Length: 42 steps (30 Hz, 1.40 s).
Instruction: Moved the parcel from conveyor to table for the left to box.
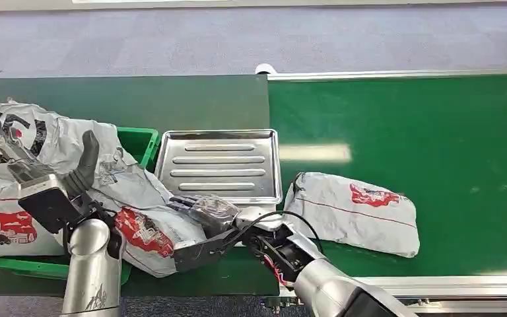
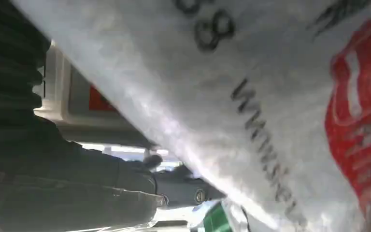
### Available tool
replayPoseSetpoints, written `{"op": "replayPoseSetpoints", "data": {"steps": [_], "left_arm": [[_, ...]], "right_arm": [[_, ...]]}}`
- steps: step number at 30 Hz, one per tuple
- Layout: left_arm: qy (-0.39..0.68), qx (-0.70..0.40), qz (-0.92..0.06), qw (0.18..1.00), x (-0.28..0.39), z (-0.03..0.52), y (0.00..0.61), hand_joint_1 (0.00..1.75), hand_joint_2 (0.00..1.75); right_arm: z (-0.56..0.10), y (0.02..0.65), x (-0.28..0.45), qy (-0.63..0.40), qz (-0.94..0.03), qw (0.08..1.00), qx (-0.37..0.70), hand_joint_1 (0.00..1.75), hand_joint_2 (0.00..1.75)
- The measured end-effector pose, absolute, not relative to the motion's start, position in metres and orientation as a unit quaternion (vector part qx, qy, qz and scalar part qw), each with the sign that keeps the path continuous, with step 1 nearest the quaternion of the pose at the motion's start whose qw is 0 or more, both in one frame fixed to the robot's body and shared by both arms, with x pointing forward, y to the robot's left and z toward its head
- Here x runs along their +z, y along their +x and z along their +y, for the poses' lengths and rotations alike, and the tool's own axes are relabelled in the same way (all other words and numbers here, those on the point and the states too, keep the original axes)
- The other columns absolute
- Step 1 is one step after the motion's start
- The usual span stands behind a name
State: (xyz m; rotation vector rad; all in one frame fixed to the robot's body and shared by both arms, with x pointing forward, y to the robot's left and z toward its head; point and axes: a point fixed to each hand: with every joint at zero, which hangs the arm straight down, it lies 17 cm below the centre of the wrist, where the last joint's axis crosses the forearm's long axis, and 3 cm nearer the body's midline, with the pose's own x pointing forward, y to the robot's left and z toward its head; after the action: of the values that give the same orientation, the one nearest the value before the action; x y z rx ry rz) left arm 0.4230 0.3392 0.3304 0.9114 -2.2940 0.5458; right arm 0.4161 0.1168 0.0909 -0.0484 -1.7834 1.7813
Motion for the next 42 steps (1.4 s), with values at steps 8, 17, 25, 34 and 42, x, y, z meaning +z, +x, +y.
{"op": "replayPoseSetpoints", "data": {"steps": [8,17,25,34,42], "left_arm": [[0.346,0.206,-0.864,0.303,0.329,0.342,0.423,0.00,1.75],[0.348,0.210,-0.861,0.306,0.326,0.345,0.423,0.00,1.75],[0.348,0.206,-0.860,0.310,0.322,0.346,0.423,0.00,1.75],[0.348,0.188,-0.863,0.314,0.317,0.339,0.424,0.00,1.75],[0.306,-0.022,-0.869,0.388,0.265,0.244,0.478,0.00,1.75]], "right_arm": [[0.111,0.435,0.153,-0.055,-0.782,0.272,0.557,1.75,1.75],[0.094,0.452,0.189,-0.064,-0.832,0.295,0.466,1.75,1.75],[0.043,0.493,0.222,-0.057,-0.865,0.384,0.319,1.75,1.75],[-0.027,0.533,0.256,-0.053,-0.880,0.434,0.187,1.75,1.75],[-0.012,0.538,0.181,0.031,-0.778,0.550,0.302,1.75,1.75]]}}
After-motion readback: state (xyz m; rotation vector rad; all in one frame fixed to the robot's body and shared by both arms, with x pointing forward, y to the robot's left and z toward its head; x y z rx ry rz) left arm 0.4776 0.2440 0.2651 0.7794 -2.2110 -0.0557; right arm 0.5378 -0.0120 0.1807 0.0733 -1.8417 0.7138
